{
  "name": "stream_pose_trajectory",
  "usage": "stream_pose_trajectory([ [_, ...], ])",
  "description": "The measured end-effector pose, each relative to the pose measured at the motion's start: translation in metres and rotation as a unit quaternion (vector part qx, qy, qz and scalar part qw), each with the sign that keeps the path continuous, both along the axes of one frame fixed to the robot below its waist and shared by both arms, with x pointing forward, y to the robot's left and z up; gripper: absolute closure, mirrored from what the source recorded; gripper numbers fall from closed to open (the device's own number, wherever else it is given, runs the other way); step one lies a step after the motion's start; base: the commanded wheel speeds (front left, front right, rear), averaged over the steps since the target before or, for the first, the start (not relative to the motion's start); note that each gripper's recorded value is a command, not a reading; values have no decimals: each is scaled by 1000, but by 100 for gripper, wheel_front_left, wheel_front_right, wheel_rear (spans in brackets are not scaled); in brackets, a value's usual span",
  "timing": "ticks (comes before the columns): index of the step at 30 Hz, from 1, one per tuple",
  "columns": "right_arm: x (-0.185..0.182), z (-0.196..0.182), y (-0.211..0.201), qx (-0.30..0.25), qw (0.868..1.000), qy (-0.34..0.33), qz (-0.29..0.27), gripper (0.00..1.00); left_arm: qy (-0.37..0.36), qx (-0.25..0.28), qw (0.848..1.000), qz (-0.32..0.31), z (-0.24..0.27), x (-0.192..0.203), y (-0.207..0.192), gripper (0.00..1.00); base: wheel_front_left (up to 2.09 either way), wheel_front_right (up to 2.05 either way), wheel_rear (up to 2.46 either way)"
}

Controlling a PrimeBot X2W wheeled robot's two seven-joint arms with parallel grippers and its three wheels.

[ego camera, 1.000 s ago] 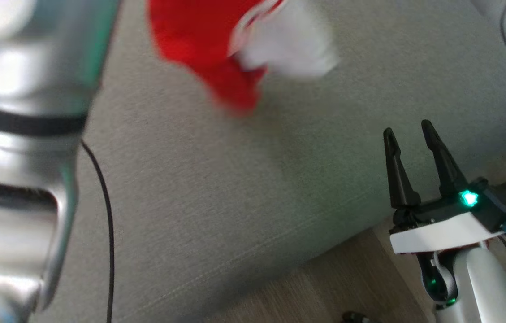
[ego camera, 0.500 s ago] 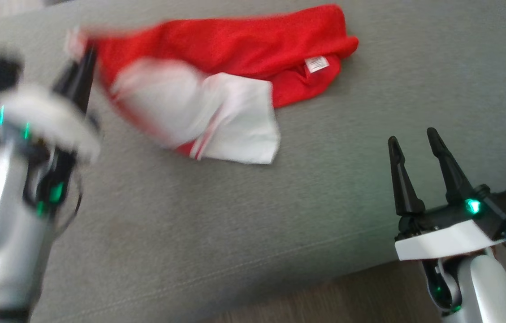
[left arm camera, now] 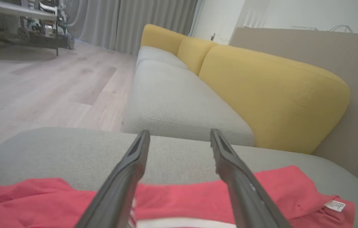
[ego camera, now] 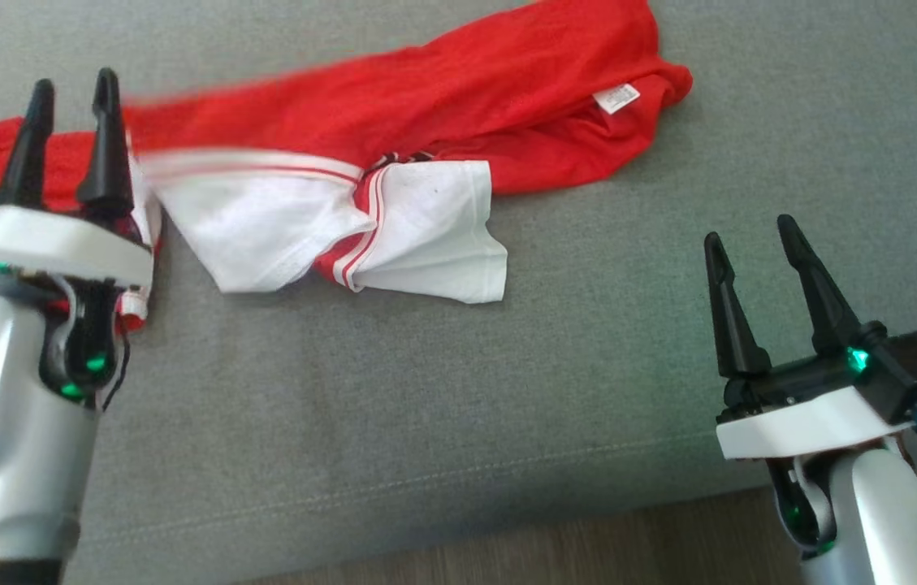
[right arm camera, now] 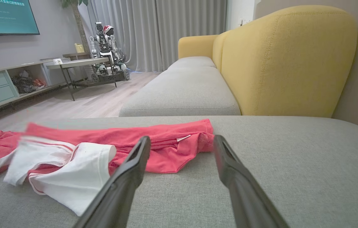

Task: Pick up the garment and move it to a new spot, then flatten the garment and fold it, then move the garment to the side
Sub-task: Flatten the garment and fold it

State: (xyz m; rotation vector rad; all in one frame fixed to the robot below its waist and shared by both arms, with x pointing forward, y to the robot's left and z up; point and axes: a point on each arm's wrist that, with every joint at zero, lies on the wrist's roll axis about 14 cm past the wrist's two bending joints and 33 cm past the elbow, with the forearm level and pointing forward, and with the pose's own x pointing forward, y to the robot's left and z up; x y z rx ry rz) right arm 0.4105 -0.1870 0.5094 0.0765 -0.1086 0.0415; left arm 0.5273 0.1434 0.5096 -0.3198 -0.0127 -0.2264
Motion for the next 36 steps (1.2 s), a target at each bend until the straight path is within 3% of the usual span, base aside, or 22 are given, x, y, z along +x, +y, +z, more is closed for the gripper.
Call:
stream_pose_trajectory([
  [4, -2, 4, 4, 2, 1000, -5, 6, 0, -23, 28, 999, 28, 5, -18, 7, 0, 0, 0, 0],
  [10, -6, 14, 10, 3, 1000, -18, 14, 0, -26, 16, 996, 79, 2, -68, 8, 0, 0, 0, 0],
  [16, -17, 14, 16, 7, 1000, -16, 22, 0, 13, 37, 995, 91, -27, -110, 3, 0, 0, 0, 0],
  [26, -23, 15, 18, 7, 1000, -17, 25, 0, 63, 43, 995, 69, -62, -119, -1, 0, 0, 0, 0],
  [36, -21, 4, 14, 6, 1000, 1, 18, 0, 125, 43, 991, 26, -103, -100, -26, 0, 0, 0, 0],
])
